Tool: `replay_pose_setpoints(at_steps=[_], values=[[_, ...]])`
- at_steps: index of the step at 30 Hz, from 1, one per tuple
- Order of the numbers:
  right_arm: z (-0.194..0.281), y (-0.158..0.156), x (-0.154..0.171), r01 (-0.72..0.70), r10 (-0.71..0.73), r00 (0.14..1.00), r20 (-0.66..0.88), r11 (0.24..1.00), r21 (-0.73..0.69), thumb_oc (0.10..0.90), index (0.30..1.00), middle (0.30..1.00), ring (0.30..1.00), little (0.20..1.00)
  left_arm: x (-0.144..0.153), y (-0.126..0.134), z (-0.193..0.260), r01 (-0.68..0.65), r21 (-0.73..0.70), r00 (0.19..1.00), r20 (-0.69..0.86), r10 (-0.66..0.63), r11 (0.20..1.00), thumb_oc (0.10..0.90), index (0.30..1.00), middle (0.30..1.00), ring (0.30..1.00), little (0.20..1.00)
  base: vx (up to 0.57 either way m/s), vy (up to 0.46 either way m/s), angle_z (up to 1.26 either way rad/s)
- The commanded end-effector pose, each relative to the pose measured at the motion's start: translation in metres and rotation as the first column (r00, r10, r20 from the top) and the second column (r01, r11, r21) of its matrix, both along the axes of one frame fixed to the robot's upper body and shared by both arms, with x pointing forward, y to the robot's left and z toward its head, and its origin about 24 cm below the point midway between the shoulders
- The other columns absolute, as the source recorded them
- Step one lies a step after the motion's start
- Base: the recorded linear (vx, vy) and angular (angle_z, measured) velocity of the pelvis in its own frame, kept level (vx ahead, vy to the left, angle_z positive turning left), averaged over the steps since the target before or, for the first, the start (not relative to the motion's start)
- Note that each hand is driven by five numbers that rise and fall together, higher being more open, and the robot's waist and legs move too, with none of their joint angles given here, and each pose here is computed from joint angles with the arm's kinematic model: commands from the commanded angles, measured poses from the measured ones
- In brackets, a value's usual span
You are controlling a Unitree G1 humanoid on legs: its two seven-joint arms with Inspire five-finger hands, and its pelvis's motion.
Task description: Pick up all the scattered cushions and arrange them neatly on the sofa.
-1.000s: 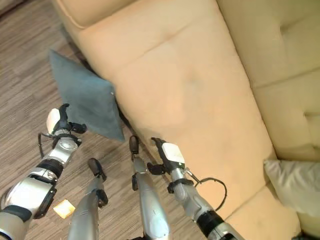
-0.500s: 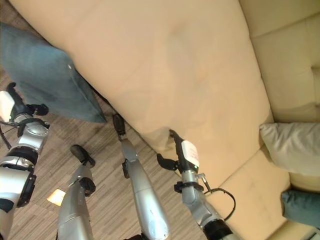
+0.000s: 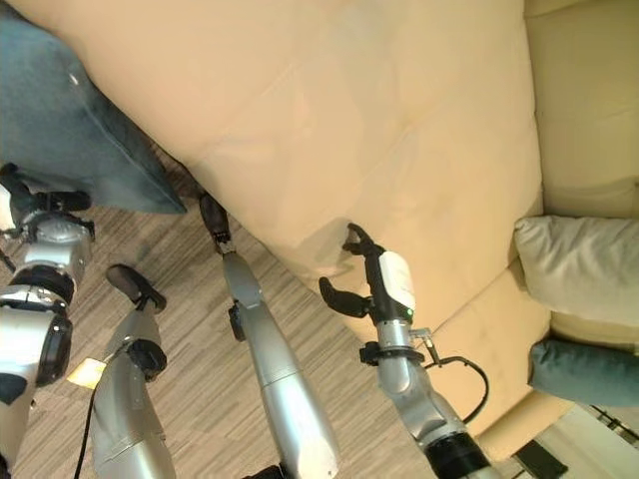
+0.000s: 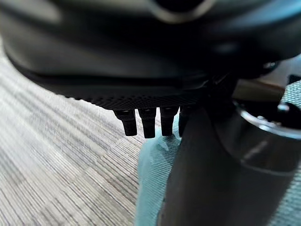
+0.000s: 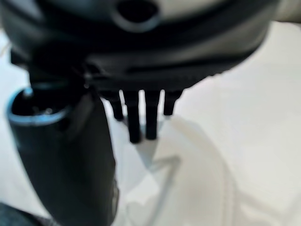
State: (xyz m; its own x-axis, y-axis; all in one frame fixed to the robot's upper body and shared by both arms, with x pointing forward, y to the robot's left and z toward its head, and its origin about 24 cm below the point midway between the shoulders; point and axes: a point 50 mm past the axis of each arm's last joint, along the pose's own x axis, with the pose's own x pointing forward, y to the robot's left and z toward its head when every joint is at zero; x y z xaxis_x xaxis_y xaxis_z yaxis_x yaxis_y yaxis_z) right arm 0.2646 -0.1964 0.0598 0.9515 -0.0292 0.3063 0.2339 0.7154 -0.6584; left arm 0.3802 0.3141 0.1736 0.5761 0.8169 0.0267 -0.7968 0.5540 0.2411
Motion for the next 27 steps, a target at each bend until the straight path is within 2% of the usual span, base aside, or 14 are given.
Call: replay_pose_setpoints(at_steps=[1, 5, 9, 11, 12, 13, 14, 18, 25, 27], values=[[0.012, -0.037, -0.017, 0.125, -0.125, 0.990, 0.060, 0.992, -0.004, 0.800, 0.900, 0.900, 0.900, 0.900, -0.003, 0.007, 0.015, 0.000, -0.139, 0.983, 0.184, 0.026, 0.990, 0.800, 0.900, 0.900, 0.900, 0.900, 0.04, -0.027, 0.00], [0.017, -0.039, -0.019, 0.154, -0.156, 0.985, 0.074, 0.988, 0.027, 0.800, 0.900, 0.900, 0.900, 0.900, 0.008, -0.018, 0.018, 0.154, -0.217, 0.947, 0.309, -0.082, 0.964, 0.800, 0.900, 0.900, 0.900, 0.900, 0.00, 0.000, 0.00], [0.021, -0.040, -0.020, 0.167, -0.171, 0.982, 0.075, 0.984, 0.059, 0.800, 0.900, 0.900, 0.900, 0.900, 0.013, -0.030, 0.011, 0.264, -0.368, 0.912, 0.396, -0.106, 0.892, 0.800, 0.900, 0.900, 0.900, 0.900, 0.00, 0.000, 0.00], [0.021, -0.041, -0.020, 0.175, -0.179, 0.981, 0.072, 0.983, 0.058, 0.800, 0.900, 0.900, 0.900, 0.900, 0.014, -0.033, 0.010, 0.283, -0.401, 0.903, 0.418, -0.101, 0.871, 0.800, 0.900, 0.900, 0.900, 0.900, 0.00, 0.000, 0.00], [0.021, -0.036, -0.021, 0.155, -0.161, 0.984, 0.078, 0.985, 0.076, 0.800, 0.900, 0.900, 0.900, 0.900, 0.018, -0.042, 0.021, 0.334, -0.375, 0.875, 0.465, -0.136, 0.865, 0.800, 0.900, 0.900, 0.900, 0.900, 0.00, 0.000, 0.00], [0.023, -0.036, -0.023, 0.163, -0.170, 0.981, 0.090, 0.983, 0.079, 0.800, 0.900, 0.900, 0.900, 0.900, 0.016, -0.046, 0.026, 0.359, -0.363, 0.848, 0.511, -0.139, 0.860, 0.455, 0.382, 0.382, 0.382, 0.382, 0.01, -0.017, 0.03], [0.022, -0.039, -0.023, 0.178, -0.185, 0.979, 0.086, 0.981, 0.079, 0.800, 0.900, 0.900, 0.900, 0.900, 0.016, -0.046, 0.022, 0.372, -0.382, 0.843, 0.521, -0.135, 0.846, 0.400, 0.300, 0.300, 0.300, 0.300, 0.00, -0.018, 0.04], [0.026, -0.037, -0.022, 0.184, -0.192, 0.975, 0.110, 0.980, 0.079, 0.800, 0.900, 0.900, 0.900, 0.900, 0.017, -0.049, 0.013, 0.402, -0.393, 0.844, 0.509, -0.168, 0.827, 0.400, 0.300, 0.300, 0.300, 0.300, 0.00, 0.000, 0.00], [0.027, -0.032, -0.020, 0.170, -0.175, 0.975, 0.135, 0.984, 0.049, 0.800, 0.900, 0.900, 0.900, 0.900, 0.014, -0.035, 0.009, 0.380, -0.390, 0.857, 0.489, -0.161, 0.839, 0.400, 0.300, 0.300, 0.300, 0.300, 0.00, 0.000, 0.00], [0.014, -0.038, -0.019, 0.198, -0.201, 0.977, 0.078, 0.979, 0.045, 0.800, 0.900, 0.900, 0.900, 0.900, 0.012, -0.030, 0.007, 0.365, -0.396, 0.862, 0.486, -0.145, 0.842, 0.400, 0.300, 0.300, 0.300, 0.300, 0.00, 0.000, 0.00]])
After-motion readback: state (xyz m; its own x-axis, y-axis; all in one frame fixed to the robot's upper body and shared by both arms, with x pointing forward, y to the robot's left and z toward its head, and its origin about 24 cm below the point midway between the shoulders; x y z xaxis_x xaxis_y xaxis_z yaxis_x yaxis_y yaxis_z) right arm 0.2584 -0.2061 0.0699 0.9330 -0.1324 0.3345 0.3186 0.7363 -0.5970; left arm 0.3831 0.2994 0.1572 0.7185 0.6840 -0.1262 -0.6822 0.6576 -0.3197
